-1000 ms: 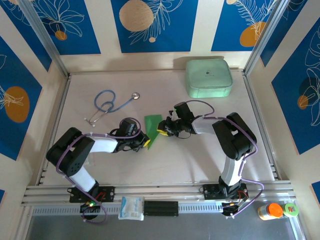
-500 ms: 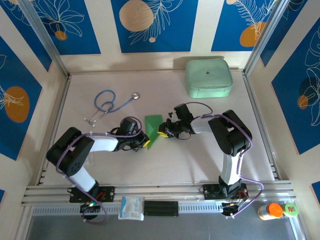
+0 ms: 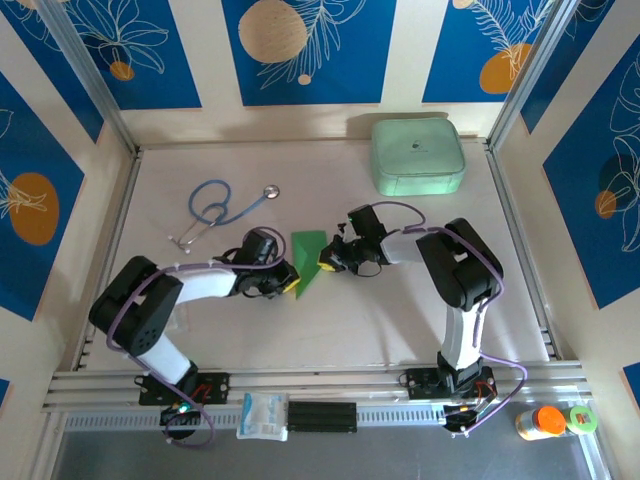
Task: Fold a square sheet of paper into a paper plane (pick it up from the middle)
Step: Fold the wing for the fifth time at the center of the table.
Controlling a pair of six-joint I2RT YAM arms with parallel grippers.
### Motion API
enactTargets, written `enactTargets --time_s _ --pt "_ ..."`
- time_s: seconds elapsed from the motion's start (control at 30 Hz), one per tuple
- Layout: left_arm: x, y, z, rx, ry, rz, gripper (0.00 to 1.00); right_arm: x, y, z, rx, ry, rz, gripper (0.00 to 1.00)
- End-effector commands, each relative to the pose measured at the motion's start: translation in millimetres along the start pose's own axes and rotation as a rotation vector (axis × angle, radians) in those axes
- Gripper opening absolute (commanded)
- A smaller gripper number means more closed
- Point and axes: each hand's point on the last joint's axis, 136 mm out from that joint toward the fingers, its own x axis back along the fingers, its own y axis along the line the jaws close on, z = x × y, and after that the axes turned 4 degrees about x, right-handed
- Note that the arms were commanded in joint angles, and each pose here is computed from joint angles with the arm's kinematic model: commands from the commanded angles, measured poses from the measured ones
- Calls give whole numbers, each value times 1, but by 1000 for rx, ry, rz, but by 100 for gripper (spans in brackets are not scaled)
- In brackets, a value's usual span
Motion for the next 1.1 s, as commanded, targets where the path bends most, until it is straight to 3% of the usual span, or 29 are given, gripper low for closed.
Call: enactTargets --time_s 0.0,0.17,0.4,0.57,0.8,1.07 --pt "26 -32 -8 -256 -67 -1 21 22 5 -4 12 -83 36 3" --pt "34 -67 2 -578 -108 56 33 41 -5 -4 -28 -187 115 3" --pt "18 -84 20 -989 -154 57 51 62 -19 -2 -141 -280 203 3" --pt "3 -91 35 -1202 -147 127 55 73 -21 -2 -199 -311 236 3" --pt "-26 -90 47 -1381 -91 145 56 67 -23 5 -299 -258 242 2" --pt "-44 -79 55 -1482 -61 137 55 65 -25 7 -358 -225 228 2"
